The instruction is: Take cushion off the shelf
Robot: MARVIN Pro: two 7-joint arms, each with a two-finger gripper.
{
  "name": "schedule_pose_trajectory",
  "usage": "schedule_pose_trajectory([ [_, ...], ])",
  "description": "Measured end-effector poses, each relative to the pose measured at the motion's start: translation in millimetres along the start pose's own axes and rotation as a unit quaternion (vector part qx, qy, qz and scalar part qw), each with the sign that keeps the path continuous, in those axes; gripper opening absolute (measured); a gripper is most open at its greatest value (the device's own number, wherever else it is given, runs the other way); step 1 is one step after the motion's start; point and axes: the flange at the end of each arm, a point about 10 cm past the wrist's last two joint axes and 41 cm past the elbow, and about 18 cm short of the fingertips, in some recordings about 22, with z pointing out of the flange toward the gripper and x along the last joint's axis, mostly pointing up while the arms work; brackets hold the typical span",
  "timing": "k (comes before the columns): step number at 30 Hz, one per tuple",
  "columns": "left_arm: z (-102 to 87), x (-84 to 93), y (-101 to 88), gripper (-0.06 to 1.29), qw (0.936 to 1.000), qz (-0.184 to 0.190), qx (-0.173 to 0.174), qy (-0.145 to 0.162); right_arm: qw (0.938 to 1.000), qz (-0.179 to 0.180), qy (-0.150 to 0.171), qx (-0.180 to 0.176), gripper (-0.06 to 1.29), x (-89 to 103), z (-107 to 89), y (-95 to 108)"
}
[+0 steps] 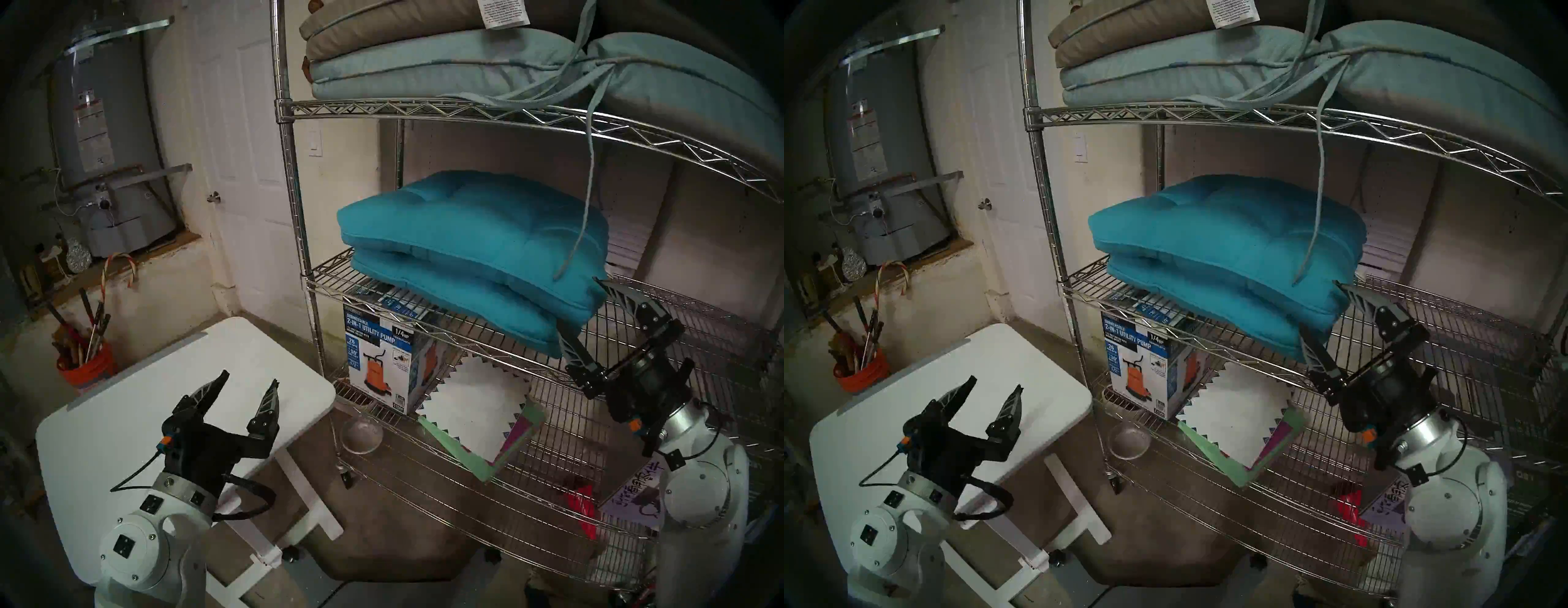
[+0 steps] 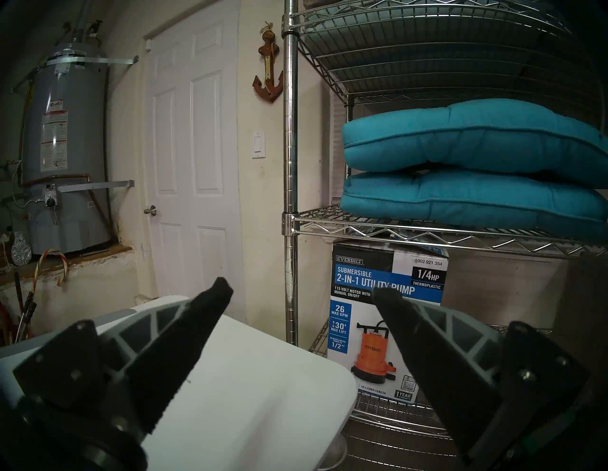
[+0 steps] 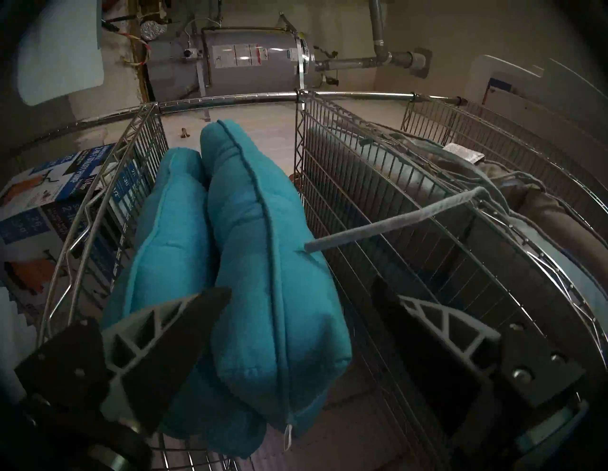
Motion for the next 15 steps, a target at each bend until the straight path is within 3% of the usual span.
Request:
schedule_pose_trajectory([
  [8,0.0,0.0,0.0,1.22,1.0,0.0,0.0,0.0,0.9998,-0.009,-0.002,0.02,1.19,-22.4,8.1,-17.3],
  [15,0.0,0.0,0.0,1.22,1.0,0.0,0.0,0.0,0.9994,-0.03,0.005,0.019,1.19,-35.4,18.4,-13.9],
])
